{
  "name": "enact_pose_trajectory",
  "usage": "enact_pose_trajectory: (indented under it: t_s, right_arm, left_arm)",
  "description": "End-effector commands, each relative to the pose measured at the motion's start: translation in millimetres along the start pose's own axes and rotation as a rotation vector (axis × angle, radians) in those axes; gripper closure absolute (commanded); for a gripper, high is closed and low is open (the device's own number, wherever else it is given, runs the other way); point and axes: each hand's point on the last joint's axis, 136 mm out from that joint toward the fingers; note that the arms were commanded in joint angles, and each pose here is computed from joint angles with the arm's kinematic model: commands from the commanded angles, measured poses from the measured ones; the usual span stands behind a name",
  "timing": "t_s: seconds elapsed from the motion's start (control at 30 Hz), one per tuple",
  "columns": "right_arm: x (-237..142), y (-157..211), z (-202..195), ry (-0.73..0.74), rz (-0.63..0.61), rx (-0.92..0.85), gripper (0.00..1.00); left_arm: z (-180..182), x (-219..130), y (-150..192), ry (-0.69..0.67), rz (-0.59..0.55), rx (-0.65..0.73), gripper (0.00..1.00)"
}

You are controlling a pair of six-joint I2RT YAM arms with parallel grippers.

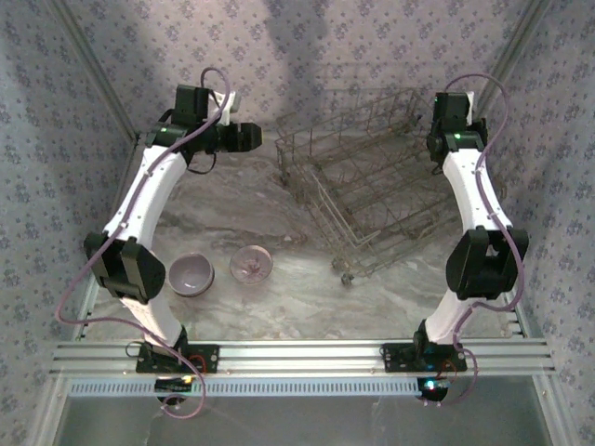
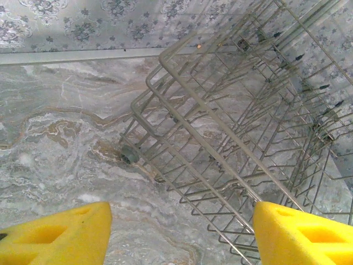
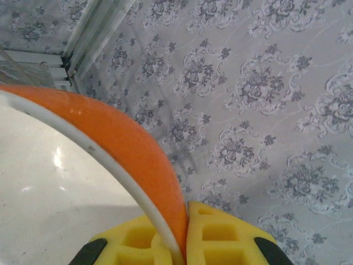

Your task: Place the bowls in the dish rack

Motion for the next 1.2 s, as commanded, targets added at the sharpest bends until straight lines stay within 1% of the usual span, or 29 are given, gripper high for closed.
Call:
enact_pose_trajectory:
  t_s: [0.0,0.33,0.5,0.7,0.73,0.87,1.07,1.17]
  right_arm:
    - [11,-14,-5,0.085,-0.043,-0.012,1.0]
    - [30,-23,14,0.134,-0.113,-0.093,1.0]
    - [39,-27,19,0.153,-0.149,-0.143,1.0]
    - [49,-20,16,0.15,-0.125,-0.154,1.0]
    - [51,-17,17,0.144,-0.118,-0.162,1.0]
    - [57,-4,17,0.134,-0.102,-0.18,1.0]
    - [64,2,25,0.128,-0.116,-0.252,1.0]
    - [69,3,23,0.149,-0.117,-0.263,1.0]
  left_arm:
    - [3,2,-6,0.016,-0.014,0.022,0.31]
    - [10,6,-6,0.013,-0.007,0.064,0.31]
    - [15,7,-5,0.015,-0.001,0.062,0.31]
    - [18,8,-2,0.016,0.008,0.056,0.31]
    - [16,8,-8,0.023,-0.016,0.069,0.31]
    - [18,10,-8,0.023,-0.023,0.069,0.31]
    - [19,12,-9,0.031,-0.033,0.053,0.31]
    - [19,12,-7,0.029,-0.028,0.05,0.31]
Point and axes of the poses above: each hand's point on the last joint's axis, 136 mm out from that joint toward the fingers, its own x axis out along the fingers, its own z axis along the line the jaws close on, y = z × x, and after that the axes turned 2 degrees about -x, right-handed
